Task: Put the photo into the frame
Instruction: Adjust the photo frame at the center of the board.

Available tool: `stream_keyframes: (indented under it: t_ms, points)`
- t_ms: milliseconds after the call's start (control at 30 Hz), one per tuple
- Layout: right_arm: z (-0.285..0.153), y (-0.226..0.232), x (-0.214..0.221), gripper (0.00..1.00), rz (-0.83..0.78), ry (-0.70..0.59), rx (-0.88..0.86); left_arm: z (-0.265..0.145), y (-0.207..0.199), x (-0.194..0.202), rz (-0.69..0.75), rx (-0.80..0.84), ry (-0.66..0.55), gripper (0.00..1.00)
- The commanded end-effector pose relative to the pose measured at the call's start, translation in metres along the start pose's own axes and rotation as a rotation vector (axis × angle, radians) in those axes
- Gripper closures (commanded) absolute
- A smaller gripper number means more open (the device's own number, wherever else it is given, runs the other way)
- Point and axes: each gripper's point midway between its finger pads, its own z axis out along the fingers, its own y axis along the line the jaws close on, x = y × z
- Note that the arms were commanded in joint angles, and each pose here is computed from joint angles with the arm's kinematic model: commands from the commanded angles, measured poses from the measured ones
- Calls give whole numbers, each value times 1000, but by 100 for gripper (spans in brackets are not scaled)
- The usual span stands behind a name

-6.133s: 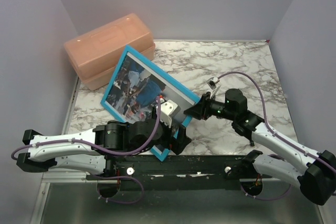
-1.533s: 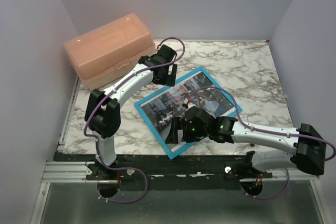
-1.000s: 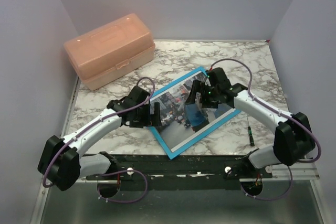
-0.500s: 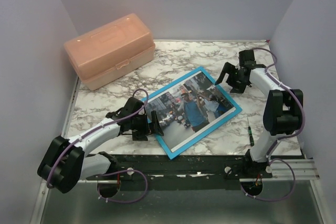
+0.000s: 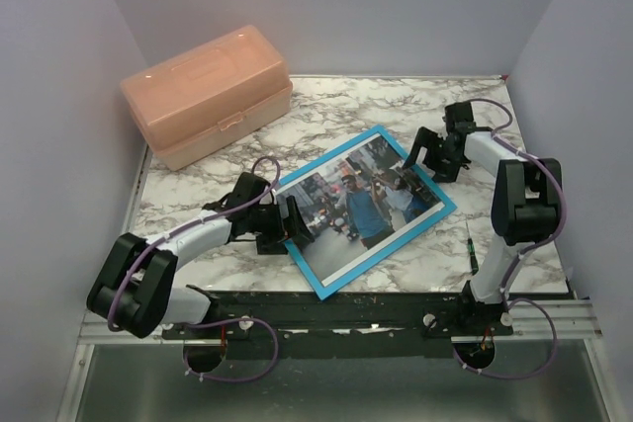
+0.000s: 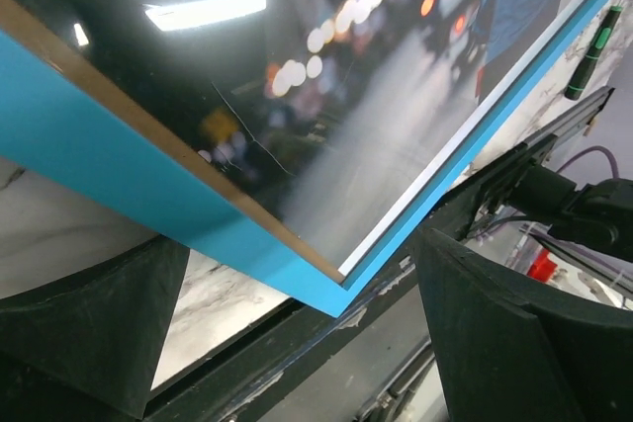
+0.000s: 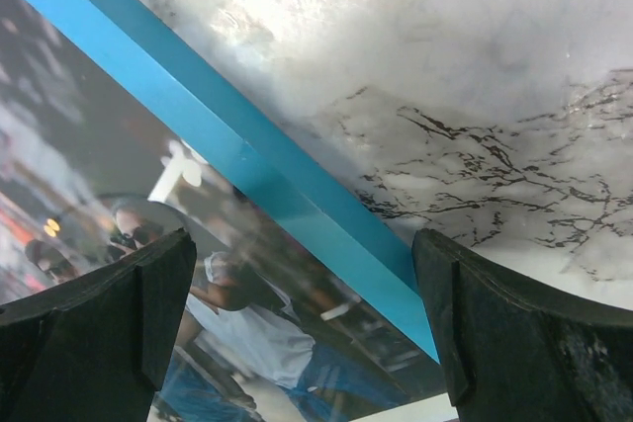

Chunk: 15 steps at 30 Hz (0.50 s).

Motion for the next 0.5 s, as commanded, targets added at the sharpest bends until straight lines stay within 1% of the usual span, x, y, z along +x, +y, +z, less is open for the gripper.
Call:
stream_keyframes:
  t_ms: [0,233,467]
  points:
    - [6,-13,24,0,-8,45,9,6,-6,-20,24,24,-8,2]
    - [3,-24,60,0,6,89,5,11,-9,-55,4,5,-36,4]
    - [-18,-22,88,0,61,95,-31,12,-14,-101,26,-82,-73,4]
